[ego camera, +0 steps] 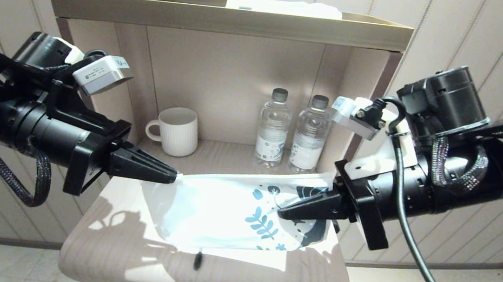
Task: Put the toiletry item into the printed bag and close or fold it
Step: Open the storage bag
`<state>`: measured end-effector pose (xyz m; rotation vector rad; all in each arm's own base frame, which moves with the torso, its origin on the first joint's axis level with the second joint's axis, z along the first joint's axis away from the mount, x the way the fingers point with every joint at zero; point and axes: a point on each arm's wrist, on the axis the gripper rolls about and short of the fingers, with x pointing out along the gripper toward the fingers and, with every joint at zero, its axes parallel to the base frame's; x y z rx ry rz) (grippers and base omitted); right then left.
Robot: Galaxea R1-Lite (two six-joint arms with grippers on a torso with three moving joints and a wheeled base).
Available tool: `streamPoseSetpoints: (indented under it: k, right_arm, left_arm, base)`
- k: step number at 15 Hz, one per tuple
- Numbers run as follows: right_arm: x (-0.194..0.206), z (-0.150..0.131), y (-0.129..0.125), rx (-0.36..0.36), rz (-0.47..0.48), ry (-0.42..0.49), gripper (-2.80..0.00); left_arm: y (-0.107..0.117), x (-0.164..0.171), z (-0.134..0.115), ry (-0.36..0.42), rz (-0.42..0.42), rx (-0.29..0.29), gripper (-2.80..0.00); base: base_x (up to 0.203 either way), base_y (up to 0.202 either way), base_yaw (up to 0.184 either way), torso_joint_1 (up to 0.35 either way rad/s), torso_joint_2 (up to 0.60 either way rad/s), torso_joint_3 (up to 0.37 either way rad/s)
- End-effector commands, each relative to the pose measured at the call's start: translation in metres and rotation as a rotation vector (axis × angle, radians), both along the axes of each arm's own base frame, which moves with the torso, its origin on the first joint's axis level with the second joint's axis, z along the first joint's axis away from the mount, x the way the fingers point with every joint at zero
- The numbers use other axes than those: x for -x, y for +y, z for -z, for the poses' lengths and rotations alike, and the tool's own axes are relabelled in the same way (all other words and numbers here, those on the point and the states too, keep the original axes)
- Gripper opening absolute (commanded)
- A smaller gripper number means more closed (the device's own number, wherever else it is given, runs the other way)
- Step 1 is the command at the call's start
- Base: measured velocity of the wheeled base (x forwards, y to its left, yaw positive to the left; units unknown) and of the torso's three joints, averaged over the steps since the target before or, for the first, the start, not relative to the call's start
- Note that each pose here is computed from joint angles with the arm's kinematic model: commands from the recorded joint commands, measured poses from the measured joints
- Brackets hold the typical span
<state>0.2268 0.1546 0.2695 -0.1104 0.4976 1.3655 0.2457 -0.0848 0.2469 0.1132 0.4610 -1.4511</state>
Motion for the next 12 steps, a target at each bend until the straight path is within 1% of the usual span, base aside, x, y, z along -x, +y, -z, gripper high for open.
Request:
streamPoseSetpoints:
  k: [1, 5, 8, 10, 11, 12]
  right_arm:
    - [0.004, -0.001, -0.002, -0.004, -0.005, -0.002, -2.8]
    - [0.005, 0.001, -0.003, 0.0, -0.005, 0.005, -2.8]
    - [0.005, 0.001, -0.002, 0.0, -0.007, 0.005, -2.8]
    - [0.004, 0.001, -0.001, 0.0, -0.007, 0.003, -2.8]
    - [0.004, 0.0, -0.001, -0.002, -0.008, 0.001, -2.8]
    - [0.005, 0.0, -0.001, -0.002, -0.008, 0.002, -2.8]
  left_arm:
    - [0.003, 0.006, 0.001, 0.004, 0.0, 0.003, -2.8]
    - [0.009, 0.009, 0.003, 0.01, -0.018, 0.002, -2.8]
    - [0.015, 0.012, 0.0, 0.007, -0.042, 0.007, -2.8]
    - [0.015, 0.012, 0.002, 0.009, -0.042, 0.004, -2.8]
    - [0.015, 0.011, 0.003, 0.013, -0.039, 0.006, 0.0]
    - [0.015, 0.013, 0.003, 0.013, -0.039, 0.004, 0.0]
  base:
    - [0.0, 0.0, 0.0, 0.0, 0.0, 0.0]
    - [0.0, 0.0, 0.0, 0.0, 0.0, 0.0]
    - [0.0, 0.0, 0.0, 0.0, 0.0, 0.0]
    - [0.0, 0.0, 0.0, 0.0, 0.0, 0.0]
    - [0.0, 0.0, 0.0, 0.0, 0.0, 0.0]
    - [0.0, 0.0, 0.0, 0.0, 0.0, 0.0]
